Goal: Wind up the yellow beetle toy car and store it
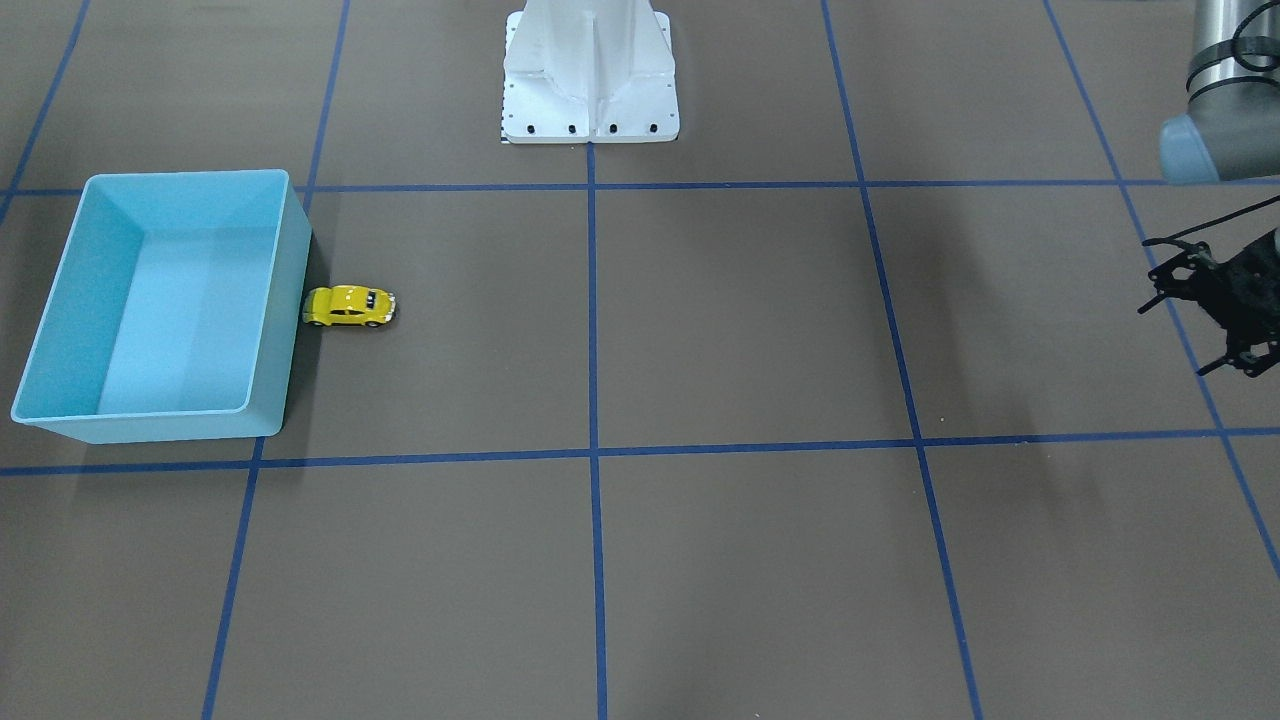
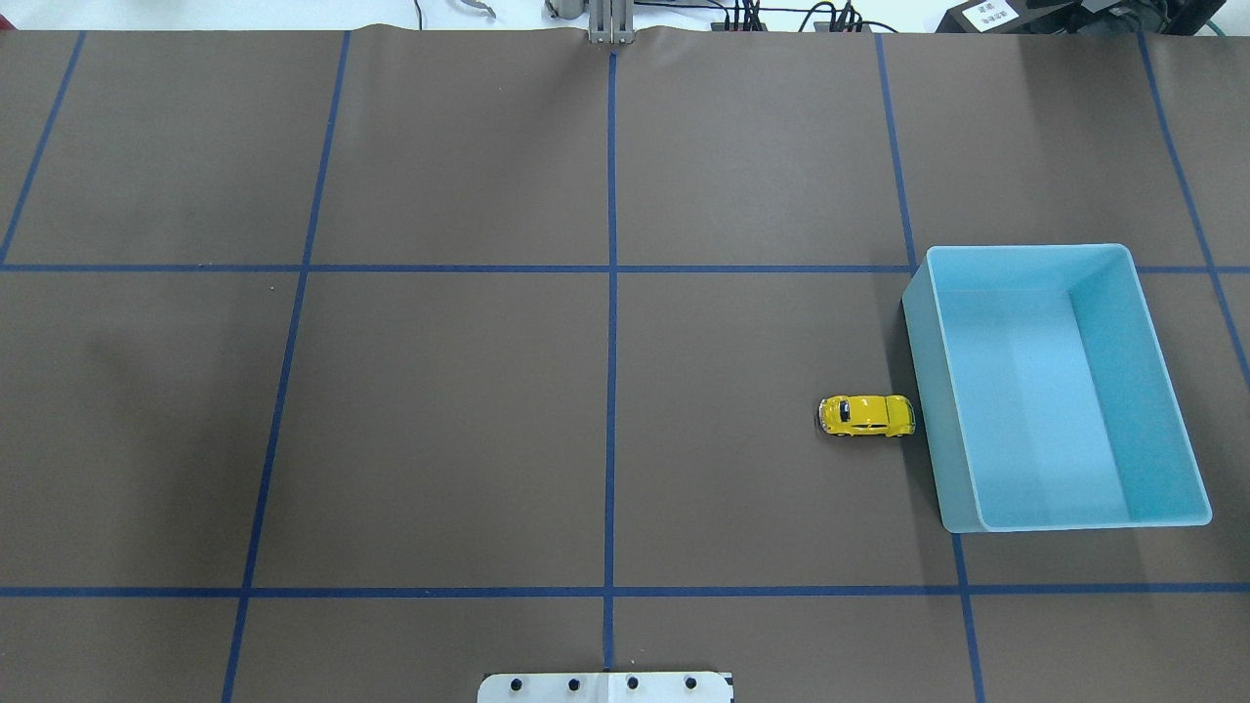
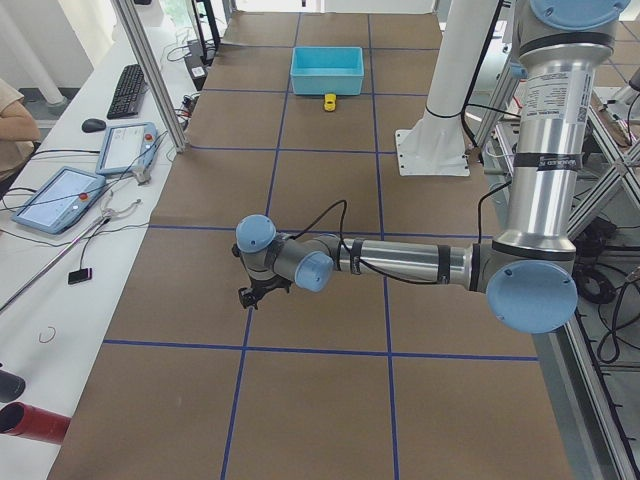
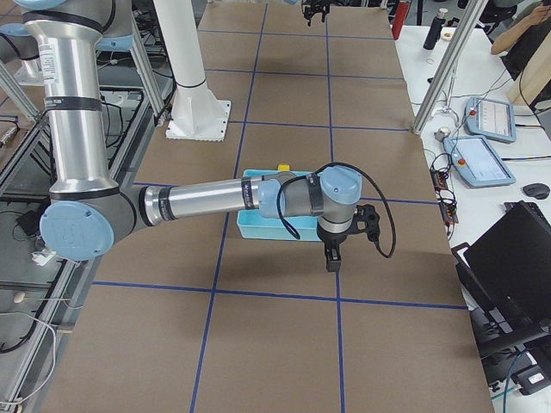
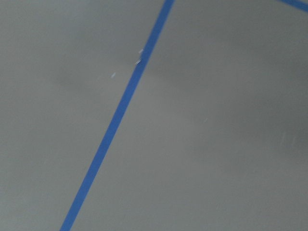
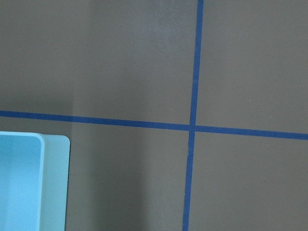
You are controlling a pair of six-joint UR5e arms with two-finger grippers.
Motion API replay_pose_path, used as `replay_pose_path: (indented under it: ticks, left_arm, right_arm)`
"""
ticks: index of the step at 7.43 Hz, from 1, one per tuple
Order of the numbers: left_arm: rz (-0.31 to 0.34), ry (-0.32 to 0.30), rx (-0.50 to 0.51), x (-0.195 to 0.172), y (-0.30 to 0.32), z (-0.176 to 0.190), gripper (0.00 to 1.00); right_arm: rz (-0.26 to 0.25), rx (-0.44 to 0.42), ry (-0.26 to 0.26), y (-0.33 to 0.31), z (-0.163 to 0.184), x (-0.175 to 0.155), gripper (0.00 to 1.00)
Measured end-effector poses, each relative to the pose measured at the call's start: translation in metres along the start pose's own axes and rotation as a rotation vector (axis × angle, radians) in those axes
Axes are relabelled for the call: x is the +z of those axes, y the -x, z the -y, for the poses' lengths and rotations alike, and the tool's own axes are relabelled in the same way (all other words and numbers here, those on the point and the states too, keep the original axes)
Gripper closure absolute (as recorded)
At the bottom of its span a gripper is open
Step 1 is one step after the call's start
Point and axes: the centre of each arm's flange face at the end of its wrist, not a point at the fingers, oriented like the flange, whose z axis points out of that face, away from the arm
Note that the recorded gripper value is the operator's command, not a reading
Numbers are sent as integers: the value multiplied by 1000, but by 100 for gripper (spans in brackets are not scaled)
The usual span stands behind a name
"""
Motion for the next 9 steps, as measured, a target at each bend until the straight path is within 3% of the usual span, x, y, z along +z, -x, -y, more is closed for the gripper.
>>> replay_pose_path:
  ticks: [2, 3, 5, 7, 9]
  left_arm:
    - [28, -2, -455, -29, 29, -46, 0]
    - [41, -14, -612, -40, 39, -65, 0]
    - [17, -56, -772, -66, 52, -94, 0]
    - [-10, -78, -860, -77, 46, -140, 0]
    - [-22, -68, -904, -70, 36, -173, 0]
  right_arm:
    - [-4, -87, -34, 47, 30, -15, 0]
    - [-4, -146, -62, 86, 52, -29, 0]
    - [19, -317, -128, 192, 82, -57, 0]
    - [53, -556, -152, 323, 58, -48, 0]
    - [79, -785, -149, 437, 22, -18, 0]
